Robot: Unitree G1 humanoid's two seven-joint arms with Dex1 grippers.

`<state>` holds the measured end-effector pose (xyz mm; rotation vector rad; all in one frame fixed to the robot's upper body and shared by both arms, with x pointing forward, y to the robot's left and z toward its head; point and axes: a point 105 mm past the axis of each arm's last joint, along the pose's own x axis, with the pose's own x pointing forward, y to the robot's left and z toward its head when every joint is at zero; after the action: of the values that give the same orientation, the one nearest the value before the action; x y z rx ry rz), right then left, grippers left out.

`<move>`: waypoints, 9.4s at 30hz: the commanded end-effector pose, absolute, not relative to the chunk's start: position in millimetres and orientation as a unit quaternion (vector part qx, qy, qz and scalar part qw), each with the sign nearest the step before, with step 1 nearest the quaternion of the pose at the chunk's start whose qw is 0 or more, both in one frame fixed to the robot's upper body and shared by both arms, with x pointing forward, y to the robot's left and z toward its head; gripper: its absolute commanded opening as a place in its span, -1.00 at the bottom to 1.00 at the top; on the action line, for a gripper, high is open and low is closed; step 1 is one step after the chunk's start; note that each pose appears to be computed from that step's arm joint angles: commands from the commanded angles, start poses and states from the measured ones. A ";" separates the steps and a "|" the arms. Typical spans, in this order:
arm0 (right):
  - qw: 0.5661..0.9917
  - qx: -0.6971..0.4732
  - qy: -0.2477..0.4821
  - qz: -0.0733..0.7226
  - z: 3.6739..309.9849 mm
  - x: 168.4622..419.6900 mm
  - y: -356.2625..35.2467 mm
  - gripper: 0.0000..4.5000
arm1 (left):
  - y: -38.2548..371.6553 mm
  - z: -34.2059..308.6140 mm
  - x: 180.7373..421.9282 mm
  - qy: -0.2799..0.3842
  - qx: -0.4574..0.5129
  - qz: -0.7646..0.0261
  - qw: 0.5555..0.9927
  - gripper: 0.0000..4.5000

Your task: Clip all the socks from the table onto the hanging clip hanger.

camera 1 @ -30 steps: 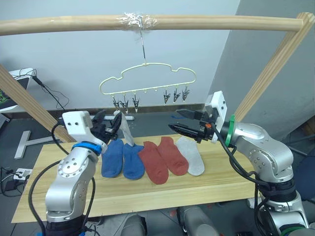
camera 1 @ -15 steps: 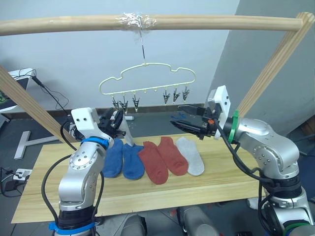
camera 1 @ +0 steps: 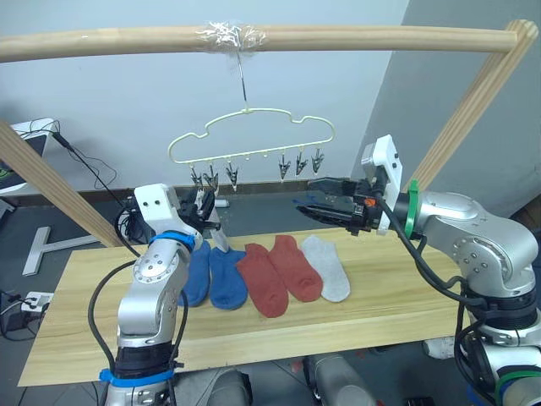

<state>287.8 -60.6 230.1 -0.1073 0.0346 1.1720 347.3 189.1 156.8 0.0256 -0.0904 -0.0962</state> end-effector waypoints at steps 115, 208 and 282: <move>0.860 -0.084 0.066 0.499 211.7 295.9 -63.8 0.01 | 197.0 196.1 371.6 -0.044 -0.096 -0.085 0.991 -0.99; 0.885 -0.170 0.277 0.334 76.3 368.9 -48.5 -0.98 | 197.5 210.1 359.9 -0.009 -0.131 -0.131 0.983 -1.00; 0.840 -0.071 0.094 0.529 201.0 345.5 118.1 -1.00 | 194.0 221.6 359.1 0.009 -0.240 -0.157 0.958 -0.06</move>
<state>357.5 98.7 177.8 -0.1706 0.2798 1.0558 362.6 196.8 201.6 -0.4974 0.0977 -0.2812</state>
